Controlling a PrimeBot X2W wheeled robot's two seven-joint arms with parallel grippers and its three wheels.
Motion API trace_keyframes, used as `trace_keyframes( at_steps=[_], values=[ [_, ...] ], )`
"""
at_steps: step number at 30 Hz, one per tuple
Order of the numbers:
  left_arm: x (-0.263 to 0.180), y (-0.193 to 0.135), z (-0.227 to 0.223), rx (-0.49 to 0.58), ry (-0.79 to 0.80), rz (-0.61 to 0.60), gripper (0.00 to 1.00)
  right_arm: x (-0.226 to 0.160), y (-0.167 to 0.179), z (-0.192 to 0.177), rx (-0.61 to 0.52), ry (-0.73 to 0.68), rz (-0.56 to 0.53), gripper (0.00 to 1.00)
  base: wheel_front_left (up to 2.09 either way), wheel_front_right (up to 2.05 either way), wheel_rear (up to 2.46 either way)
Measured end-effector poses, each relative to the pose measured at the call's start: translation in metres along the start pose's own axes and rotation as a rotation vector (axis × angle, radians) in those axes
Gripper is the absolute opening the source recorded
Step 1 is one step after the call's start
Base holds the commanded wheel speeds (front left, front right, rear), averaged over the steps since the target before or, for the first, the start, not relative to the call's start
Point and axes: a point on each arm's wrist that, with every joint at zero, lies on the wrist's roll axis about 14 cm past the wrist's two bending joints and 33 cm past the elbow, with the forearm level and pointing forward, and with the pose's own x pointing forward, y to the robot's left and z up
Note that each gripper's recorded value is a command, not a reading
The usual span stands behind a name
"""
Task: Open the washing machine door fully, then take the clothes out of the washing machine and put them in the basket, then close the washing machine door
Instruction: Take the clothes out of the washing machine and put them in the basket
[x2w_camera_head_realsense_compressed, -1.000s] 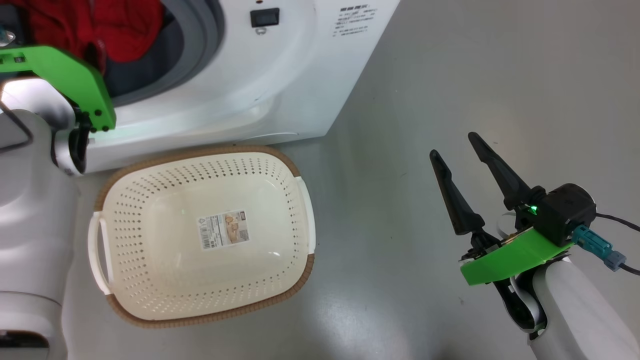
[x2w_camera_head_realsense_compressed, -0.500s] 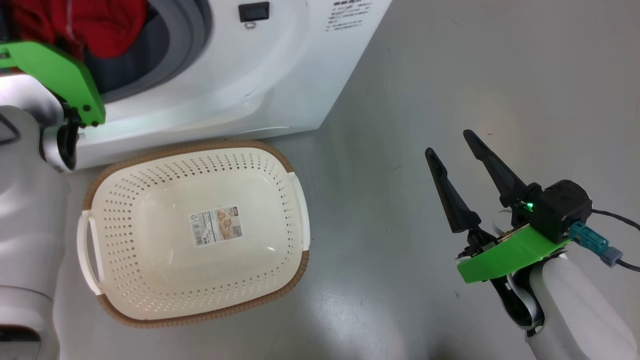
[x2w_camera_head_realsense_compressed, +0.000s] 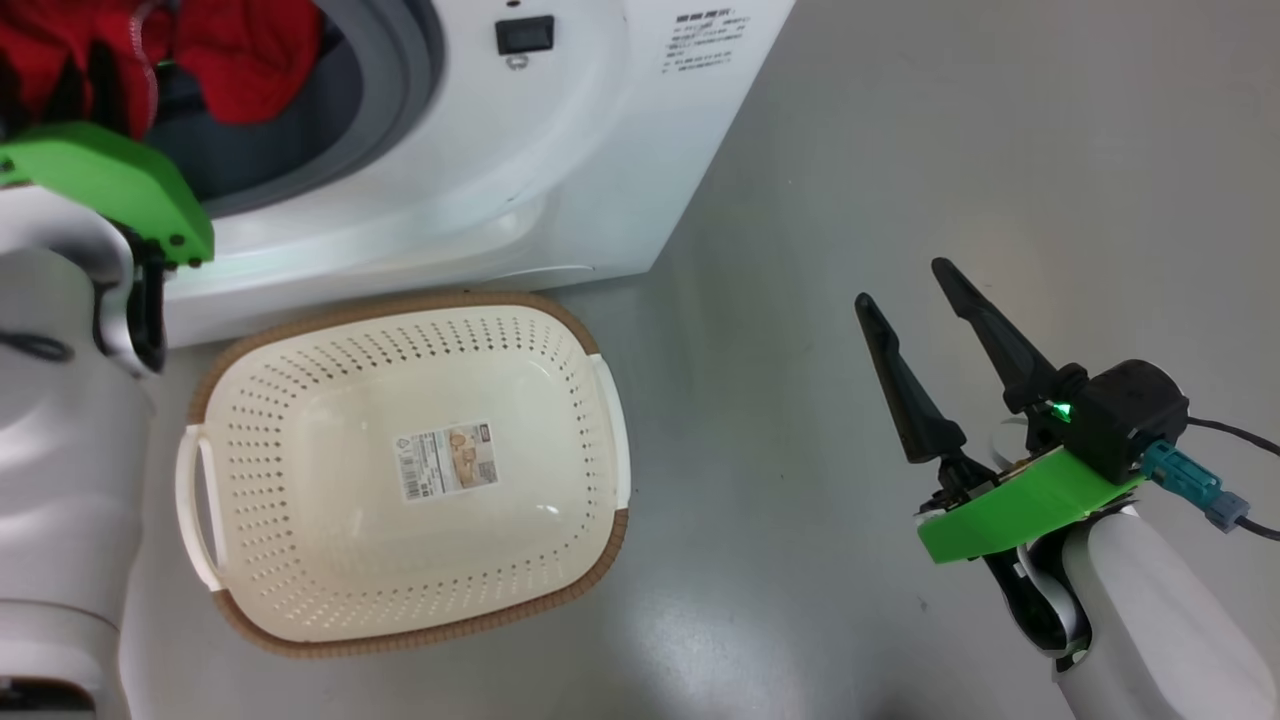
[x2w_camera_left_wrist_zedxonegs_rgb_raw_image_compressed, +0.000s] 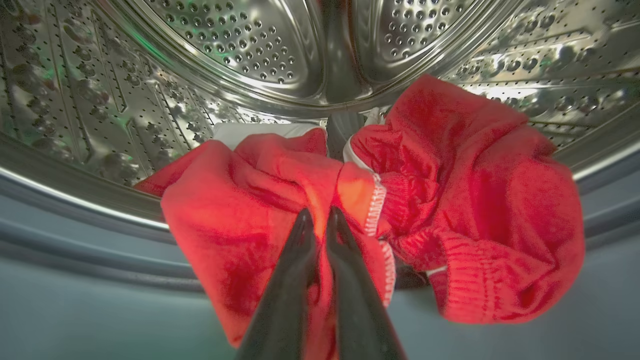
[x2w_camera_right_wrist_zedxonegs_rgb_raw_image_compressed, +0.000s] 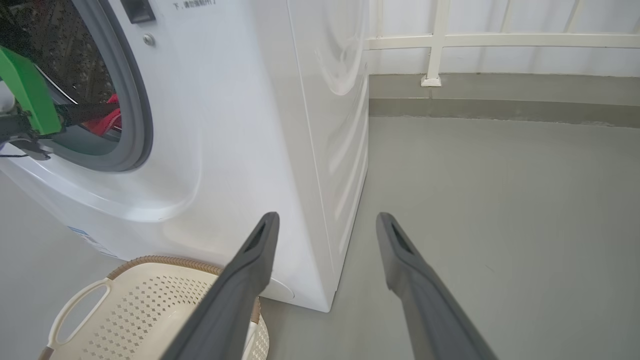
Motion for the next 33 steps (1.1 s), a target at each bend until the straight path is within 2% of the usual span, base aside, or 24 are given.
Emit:
trace_keyframes(
  at_steps=[8, 12, 22, 33],
  values=[
    [-0.021, 0.007, 0.029, -0.048, -0.156, 0.0, 0.0, 0.0, 0.004, 0.016, -0.001, -0.042, 0.009, 1.0, 0.0, 0.0, 0.0],
    [-0.039, 0.008, 0.058, -0.066, -0.274, -0.012, 0.0, -0.002, 0.008, 0.022, 0.0, -0.058, 0.015, 1.0, 0.0, 0.0, 0.0],
    [-0.105, 0.02, 0.084, -0.076, -0.44, 0.014, 0.0, -0.014, 0.021, 0.038, 0.002, -0.093, 0.039, 1.0, 0.0, 0.0, 0.0],
    [-0.173, 0.012, 0.112, -0.06, -0.578, 0.007, 0.0, -0.037, 0.03, 0.052, 0.001, -0.124, 0.048, 1.0, 0.0, 0.0, 0.0]
  ],
)
